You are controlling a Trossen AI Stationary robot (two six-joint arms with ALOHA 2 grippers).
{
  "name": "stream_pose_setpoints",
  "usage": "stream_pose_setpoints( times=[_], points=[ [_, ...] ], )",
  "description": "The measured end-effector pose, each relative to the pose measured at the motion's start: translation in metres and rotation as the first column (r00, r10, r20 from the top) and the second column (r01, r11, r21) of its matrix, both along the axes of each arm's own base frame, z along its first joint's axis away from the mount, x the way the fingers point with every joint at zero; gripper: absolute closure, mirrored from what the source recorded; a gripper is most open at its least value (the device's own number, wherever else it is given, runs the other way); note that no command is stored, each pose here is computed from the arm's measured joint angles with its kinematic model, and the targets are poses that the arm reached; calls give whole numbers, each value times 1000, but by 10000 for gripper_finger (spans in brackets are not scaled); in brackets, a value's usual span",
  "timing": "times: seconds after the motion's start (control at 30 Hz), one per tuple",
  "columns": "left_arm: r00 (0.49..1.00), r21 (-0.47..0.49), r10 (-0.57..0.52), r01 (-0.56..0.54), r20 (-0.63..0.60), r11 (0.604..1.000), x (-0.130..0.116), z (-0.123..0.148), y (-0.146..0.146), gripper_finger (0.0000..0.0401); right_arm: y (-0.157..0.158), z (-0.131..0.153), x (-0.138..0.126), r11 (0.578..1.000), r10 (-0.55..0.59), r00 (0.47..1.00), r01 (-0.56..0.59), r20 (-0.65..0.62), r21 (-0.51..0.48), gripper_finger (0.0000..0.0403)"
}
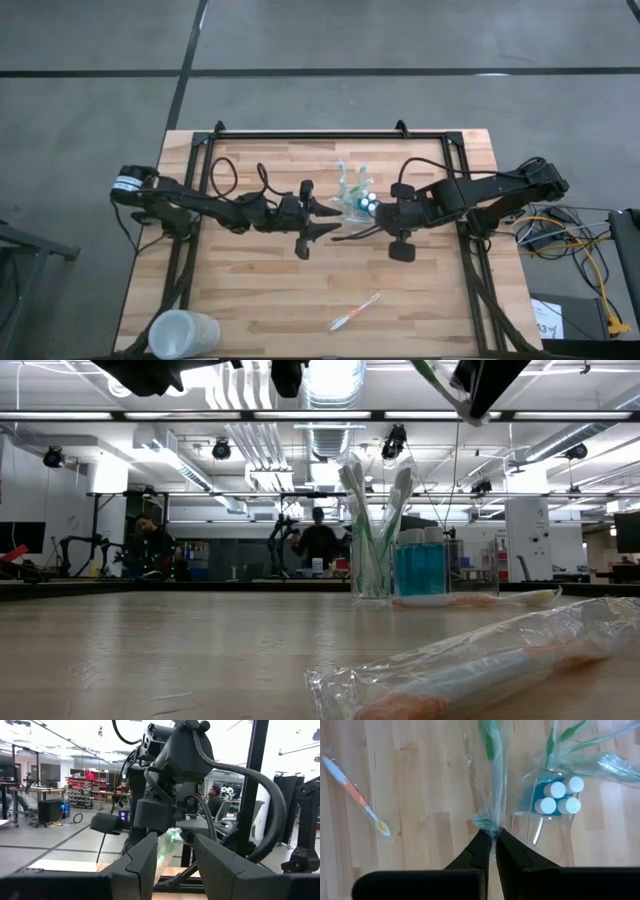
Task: Pick & Place toothbrushing station
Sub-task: Put the green toothbrush into the transparent organizer
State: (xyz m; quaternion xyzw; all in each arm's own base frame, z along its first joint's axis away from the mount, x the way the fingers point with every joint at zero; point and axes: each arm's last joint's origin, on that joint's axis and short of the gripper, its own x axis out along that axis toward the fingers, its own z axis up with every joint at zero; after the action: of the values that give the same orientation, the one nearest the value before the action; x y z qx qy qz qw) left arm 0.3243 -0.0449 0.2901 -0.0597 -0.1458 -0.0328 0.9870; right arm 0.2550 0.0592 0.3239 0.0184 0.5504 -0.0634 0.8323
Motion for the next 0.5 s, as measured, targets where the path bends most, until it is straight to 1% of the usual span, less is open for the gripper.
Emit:
stream_pose_setpoints(
  times=[0.17, 0.33, 0.5],
  points=[
    [1000, -1, 0, 0, 0, 1000, 0, 0, 0, 266, 3, -5, 9, 1000, 15, 1000, -15, 16, 6, 390],
    [1000, -1, 0, 0, -3, 1000, 0, 0, 0, 266, 5, -12, 19, 1000, 25, 1000, -25, -18, -9, 390],
    [999, -1, -1, 1, -33, 1000, 1, -3, 0, 266, 6, -8, 24, 1000, 22, 1000, -22, -3, -15, 390]
  ],
)
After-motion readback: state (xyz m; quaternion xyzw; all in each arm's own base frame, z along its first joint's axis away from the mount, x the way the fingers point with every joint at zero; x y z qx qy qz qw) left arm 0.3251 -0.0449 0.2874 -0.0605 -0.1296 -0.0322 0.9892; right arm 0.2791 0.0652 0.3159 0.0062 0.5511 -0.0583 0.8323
